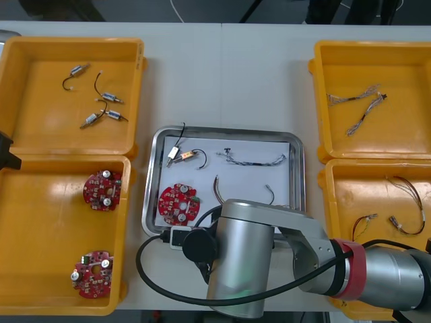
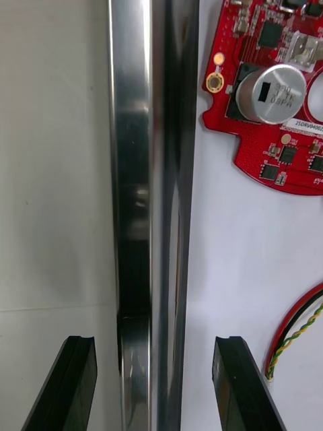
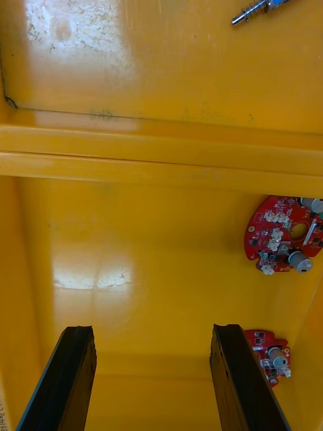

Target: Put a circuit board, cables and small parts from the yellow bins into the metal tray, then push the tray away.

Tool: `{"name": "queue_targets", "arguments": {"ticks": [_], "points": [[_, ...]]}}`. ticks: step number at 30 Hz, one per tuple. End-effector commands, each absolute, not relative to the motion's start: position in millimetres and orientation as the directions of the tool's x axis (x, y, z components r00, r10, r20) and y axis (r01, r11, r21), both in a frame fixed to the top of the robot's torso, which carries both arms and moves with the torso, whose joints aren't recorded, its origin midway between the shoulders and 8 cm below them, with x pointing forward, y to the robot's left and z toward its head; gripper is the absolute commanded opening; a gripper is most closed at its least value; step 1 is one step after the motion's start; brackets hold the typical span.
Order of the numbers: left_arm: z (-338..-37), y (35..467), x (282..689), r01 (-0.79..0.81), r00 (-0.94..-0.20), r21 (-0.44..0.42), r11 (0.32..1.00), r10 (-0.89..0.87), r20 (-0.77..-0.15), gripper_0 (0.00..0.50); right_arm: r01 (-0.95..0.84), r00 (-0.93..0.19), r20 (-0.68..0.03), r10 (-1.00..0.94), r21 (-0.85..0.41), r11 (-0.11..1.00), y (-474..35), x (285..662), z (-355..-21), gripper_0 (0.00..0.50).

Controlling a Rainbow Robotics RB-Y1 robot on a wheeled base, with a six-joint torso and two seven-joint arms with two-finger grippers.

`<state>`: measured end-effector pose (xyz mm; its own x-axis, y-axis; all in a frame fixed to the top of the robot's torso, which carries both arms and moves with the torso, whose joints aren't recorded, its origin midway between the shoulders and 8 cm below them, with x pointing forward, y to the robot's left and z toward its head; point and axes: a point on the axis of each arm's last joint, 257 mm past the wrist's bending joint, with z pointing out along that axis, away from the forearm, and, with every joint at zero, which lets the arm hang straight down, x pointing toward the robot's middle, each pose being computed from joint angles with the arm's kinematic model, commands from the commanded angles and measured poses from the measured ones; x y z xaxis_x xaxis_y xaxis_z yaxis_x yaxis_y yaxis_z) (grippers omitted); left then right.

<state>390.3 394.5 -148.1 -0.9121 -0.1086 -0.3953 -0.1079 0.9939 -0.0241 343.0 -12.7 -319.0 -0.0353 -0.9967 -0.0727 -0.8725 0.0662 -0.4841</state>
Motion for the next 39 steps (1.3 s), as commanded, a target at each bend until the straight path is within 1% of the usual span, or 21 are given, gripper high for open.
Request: {"name": "queue_targets", "arguments": {"ticks": [1, 10, 11, 12, 13, 14, 15, 16, 17, 27, 32, 39], "points": [[-132.6, 408.3, 386.2, -0.027, -0.909, 0.055, 0.998, -0.002, -0.418, 0.500, -0.874, -0.010, -0.107, -0.994, -0.482, 0.061, 6.3, 333.7, -317.1, 0.500], [-132.6, 408.3, 386.2, -0.027, -0.909, 0.055, 0.998, -0.002, -0.418, 0.500, -0.875, -0.011, -0.106, -0.994, -0.481, 0.061, 5.6, 333.7, -317.5, 0.500], [-132.6, 408.3, 386.2, -0.027, -0.909, 0.055, 0.998, -0.002, -0.418, 0.500, -0.875, -0.011, -0.106, -0.994, -0.481, 0.061, 5.6, 333.7, -317.5, 0.358], [-132.6, 408.3, 386.2, -0.027, -0.909, 0.055, 0.998, -0.002, -0.418, 0.500, -0.875, -0.011, -0.106, -0.994, -0.480, 0.060, 5.7, 333.3, -317.7, 0.296], [-132.6, 408.3, 386.2, -0.027, -0.909, 0.055, 0.998, -0.002, -0.418, 0.500, -0.877, -0.011, -0.107, -0.994, -0.476, 0.061, 5.9, 332.3, -318.2, 0.186], [-132.6, 408.3, 386.2, -0.027, -0.909, 0.055, 0.998, -0.002, -0.418, 0.500, -0.878, -0.012, -0.107, -0.994, -0.475, 0.062, 5.6, 332.1, -318.2, 0.099], [-132.6, 408.3, 386.2, -0.027, -0.909, 0.055, 0.998, -0.002, -0.418, 0.500, -0.878, -0.013, -0.106, -0.994, -0.475, 0.063, 5.2, 332.3, -318.6, 0.063], [-132.6, 408.3, 386.2, -0.027, -0.909, 0.055, 0.998, -0.002, -0.418, 0.500, -0.878, -0.013, -0.108, -0.994, -0.474, 0.062, 6.0, 332.0, -318.4, 0.009], [-132.6, 408.3, 386.2, -0.027, -0.909, 0.055, 0.998, -0.002, -0.418, 0.500, -0.877, -0.012, -0.107, -0.994, -0.476, 0.062, 5.7, 332.5, -317.7, 0.000], [-132.6, 408.3, 386.2, -0.027, -0.909, 0.055, 0.998, -0.002, -0.418, 0.500, -0.852, -0.007, -0.096, -0.995, -0.520, 0.056, -4.2, 353.1, -308.8, 0.000], [-132.6, 408.3, 386.2, -0.027, -0.909, 0.055, 0.998, -0.002, -0.418, 0.500, -0.832, 0.004, -0.094, -0.996, -0.553, 0.049, -10.0, 369.2, -299.8, 0.000], [-132.6, 408.3, 386.2, -0.027, -0.909, 0.055, 0.998, -0.002, -0.418, 0.500, -0.814, 0.017, -0.073, -0.997, -0.580, 0.029, -16.2, 387.3, -283.8, 0.000]]}}
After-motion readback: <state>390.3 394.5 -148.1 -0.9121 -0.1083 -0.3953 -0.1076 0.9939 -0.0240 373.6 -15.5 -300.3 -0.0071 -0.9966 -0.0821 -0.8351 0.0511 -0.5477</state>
